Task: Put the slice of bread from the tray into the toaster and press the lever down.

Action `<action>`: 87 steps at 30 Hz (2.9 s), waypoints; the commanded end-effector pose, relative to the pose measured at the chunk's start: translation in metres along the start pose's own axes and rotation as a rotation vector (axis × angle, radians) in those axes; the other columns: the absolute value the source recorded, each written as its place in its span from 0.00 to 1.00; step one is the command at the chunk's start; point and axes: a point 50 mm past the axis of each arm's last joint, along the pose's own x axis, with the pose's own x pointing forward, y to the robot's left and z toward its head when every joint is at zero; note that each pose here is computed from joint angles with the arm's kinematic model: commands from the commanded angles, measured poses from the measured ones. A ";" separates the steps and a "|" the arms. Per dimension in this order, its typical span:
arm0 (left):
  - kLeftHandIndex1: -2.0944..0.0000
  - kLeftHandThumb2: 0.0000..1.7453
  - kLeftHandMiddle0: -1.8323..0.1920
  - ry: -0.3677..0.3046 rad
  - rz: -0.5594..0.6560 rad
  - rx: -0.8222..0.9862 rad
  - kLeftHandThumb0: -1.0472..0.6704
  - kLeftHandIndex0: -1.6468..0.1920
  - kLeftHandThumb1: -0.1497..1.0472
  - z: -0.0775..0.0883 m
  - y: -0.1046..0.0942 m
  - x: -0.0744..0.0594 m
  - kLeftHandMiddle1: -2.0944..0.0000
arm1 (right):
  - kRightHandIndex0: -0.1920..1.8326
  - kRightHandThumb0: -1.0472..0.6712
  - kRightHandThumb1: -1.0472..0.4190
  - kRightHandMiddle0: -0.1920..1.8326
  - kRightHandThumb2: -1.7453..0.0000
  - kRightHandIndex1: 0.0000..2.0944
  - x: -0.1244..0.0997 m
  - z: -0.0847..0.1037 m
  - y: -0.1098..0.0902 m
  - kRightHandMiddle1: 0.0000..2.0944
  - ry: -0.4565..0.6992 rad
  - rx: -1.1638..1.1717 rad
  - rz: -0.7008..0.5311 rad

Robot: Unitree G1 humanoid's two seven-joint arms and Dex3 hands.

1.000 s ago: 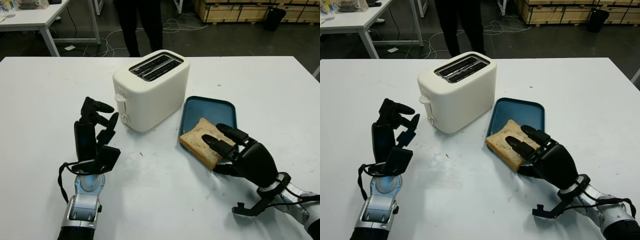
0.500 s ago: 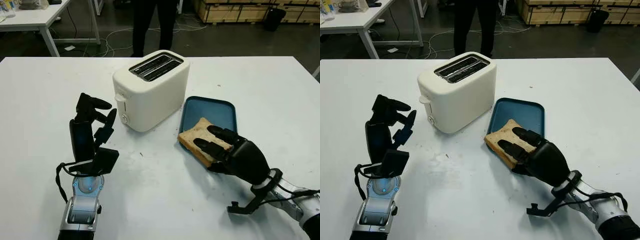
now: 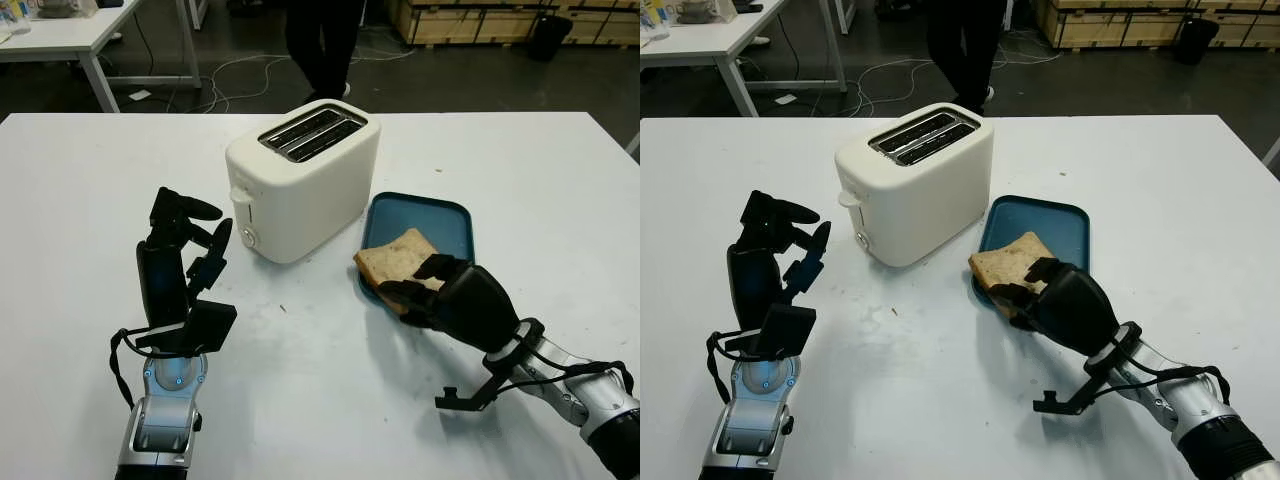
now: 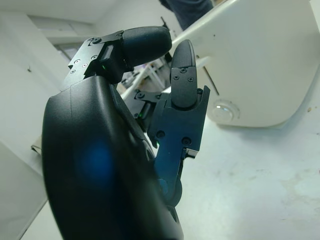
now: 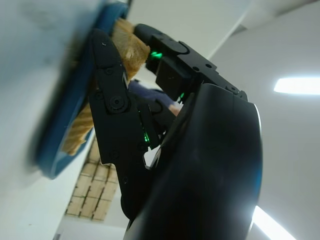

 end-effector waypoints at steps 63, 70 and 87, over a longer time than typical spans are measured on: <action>0.18 0.15 0.57 -0.017 -0.057 -0.017 0.41 0.74 0.89 0.004 -0.011 -0.001 0.17 | 0.65 0.32 0.09 0.53 0.83 0.83 0.229 -0.099 -0.230 0.83 0.032 0.035 -0.086; 0.18 0.15 0.58 -0.003 -0.048 -0.018 0.40 0.74 0.89 0.003 -0.011 -0.003 0.17 | 0.65 0.33 0.09 0.52 0.82 0.83 0.239 -0.088 -0.222 0.83 0.020 0.017 -0.061; 0.18 0.15 0.59 0.007 -0.035 -0.006 0.39 0.74 0.89 0.003 -0.009 -0.006 0.17 | 0.64 0.32 0.09 0.53 0.85 0.83 0.250 -0.076 -0.198 0.83 0.044 -0.049 0.001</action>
